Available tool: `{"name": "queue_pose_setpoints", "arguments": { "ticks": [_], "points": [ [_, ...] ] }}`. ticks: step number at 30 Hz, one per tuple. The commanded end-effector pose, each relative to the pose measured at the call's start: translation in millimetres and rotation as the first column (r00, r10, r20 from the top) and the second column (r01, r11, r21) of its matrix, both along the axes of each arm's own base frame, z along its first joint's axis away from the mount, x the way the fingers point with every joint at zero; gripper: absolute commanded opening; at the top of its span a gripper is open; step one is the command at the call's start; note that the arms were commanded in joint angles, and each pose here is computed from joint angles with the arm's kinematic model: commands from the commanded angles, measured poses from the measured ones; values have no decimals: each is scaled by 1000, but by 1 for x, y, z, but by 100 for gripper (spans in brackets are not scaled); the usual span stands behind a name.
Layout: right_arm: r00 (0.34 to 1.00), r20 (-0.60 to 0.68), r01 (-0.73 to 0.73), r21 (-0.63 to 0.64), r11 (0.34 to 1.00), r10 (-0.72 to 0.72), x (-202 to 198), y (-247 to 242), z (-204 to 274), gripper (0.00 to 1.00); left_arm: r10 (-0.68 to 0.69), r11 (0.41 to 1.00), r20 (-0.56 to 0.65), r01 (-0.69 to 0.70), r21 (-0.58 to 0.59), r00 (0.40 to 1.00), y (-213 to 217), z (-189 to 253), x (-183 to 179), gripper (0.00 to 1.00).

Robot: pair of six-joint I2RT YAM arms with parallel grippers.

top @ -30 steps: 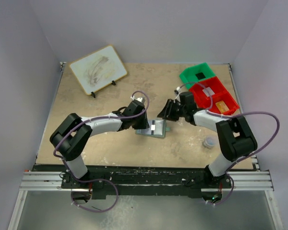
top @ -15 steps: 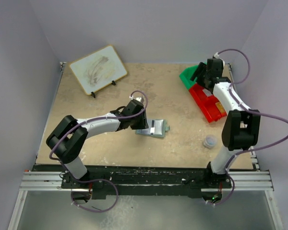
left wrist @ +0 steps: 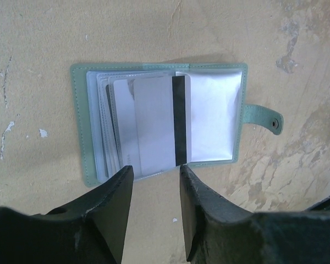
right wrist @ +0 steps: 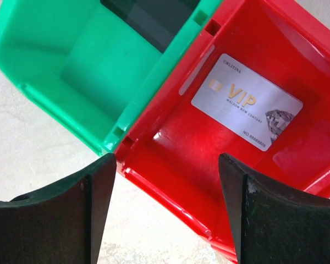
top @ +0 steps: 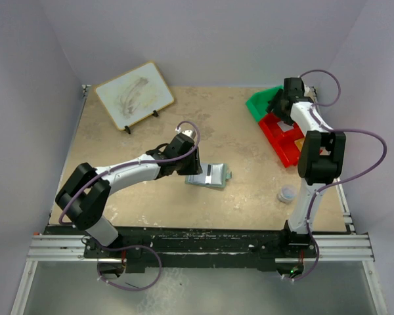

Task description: Take the credit cards out of the card holder

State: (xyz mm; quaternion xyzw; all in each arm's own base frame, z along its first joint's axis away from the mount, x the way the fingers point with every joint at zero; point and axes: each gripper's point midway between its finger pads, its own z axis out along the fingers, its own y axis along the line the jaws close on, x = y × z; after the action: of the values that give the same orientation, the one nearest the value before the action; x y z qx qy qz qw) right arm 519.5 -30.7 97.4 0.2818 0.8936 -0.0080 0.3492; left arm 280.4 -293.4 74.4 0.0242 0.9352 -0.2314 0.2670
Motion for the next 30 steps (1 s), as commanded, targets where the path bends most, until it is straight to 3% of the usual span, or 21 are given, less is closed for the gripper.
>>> {"name": "queue_pose_setpoints", "arguments": {
  "ticks": [1,12,20,30],
  "points": [
    [1000,12,-10,-1,1000,10,10,1,10,77,-3,1000,72,5,-18,997,-1,23,8,37],
    [993,10,-114,37,993,114,17,16,-5,68,7,1000,64,-7,-10,998,4,20,5,38],
    [994,47,-99,25,995,98,33,13,11,69,20,1000,65,-20,-7,998,8,22,3,38],
    [994,1,-114,20,993,114,41,16,-16,65,29,1000,73,-29,-3,997,12,25,2,38]
  ]
}}
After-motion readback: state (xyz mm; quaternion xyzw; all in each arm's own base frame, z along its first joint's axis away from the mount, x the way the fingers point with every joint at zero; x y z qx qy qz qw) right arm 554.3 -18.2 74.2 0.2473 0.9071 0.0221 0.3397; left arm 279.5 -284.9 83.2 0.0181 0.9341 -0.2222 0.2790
